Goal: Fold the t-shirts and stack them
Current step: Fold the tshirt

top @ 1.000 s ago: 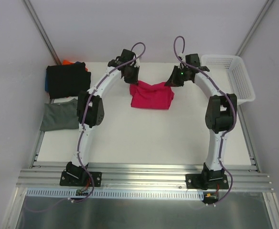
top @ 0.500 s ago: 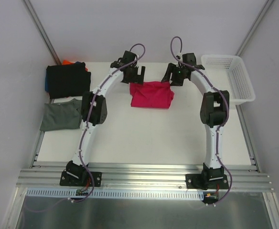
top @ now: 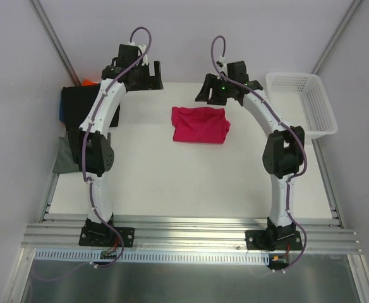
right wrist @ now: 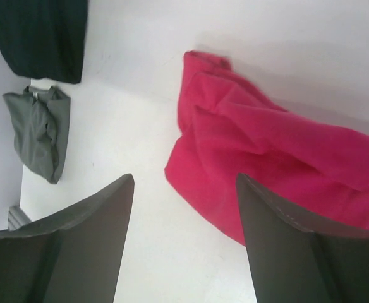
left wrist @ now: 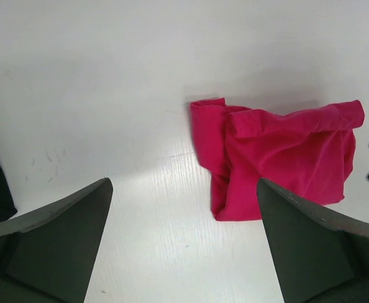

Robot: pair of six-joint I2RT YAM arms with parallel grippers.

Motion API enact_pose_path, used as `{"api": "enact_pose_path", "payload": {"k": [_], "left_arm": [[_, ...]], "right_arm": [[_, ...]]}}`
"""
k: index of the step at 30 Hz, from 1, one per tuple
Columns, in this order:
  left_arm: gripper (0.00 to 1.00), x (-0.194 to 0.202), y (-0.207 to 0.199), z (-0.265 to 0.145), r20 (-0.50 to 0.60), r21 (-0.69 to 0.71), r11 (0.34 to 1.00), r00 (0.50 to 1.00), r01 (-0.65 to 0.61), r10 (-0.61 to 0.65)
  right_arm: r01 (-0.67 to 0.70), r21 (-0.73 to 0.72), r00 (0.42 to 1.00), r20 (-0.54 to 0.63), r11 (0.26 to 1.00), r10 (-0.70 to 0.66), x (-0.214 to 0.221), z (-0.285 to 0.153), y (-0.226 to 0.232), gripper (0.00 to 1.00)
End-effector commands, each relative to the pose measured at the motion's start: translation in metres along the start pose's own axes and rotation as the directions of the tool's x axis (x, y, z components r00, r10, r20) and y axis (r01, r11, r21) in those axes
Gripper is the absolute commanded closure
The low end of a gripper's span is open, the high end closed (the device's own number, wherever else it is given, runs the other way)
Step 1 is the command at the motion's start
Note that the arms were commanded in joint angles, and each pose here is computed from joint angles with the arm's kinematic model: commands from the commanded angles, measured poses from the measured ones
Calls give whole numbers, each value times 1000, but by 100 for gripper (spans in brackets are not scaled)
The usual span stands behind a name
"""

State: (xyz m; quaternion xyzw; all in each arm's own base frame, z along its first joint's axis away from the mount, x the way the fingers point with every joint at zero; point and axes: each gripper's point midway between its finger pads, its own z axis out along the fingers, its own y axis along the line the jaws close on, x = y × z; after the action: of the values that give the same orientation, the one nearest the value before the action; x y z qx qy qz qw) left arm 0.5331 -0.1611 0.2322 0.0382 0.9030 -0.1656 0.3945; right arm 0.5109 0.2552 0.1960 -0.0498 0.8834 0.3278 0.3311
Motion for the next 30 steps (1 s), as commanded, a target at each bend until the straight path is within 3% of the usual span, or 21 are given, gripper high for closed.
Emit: {"api": "enact_pose_path", "payload": {"k": [1,10,21,23,27,30], "left_arm": [[1,10,-5,-15,-24,13,999,999,-34,35],[1,18,4,-40,-27,-46,997,998,-66,65],[1,63,4,-37,-146,-9,998,987,-67,65],[1,80,-2,-24,-207,56,997,977,-43,54],[1,103,-27,15,-338,275,952,940,134,-35],[1,99,-41,35,-364,354,914,929,200,-63]], "right_arm": [[-42,-51,997,-66,998,38,22,28,14,31],[-125,-13,979,-165,992,121,57,74,-23,32],[-107,34,994,32,994,106,-17,80,-82,32],[-113,21,993,45,993,112,-21,82,-78,32],[-120,-5,992,23,993,120,-13,86,-64,32],[-134,-6,991,-11,991,134,0,86,-63,32]]}}
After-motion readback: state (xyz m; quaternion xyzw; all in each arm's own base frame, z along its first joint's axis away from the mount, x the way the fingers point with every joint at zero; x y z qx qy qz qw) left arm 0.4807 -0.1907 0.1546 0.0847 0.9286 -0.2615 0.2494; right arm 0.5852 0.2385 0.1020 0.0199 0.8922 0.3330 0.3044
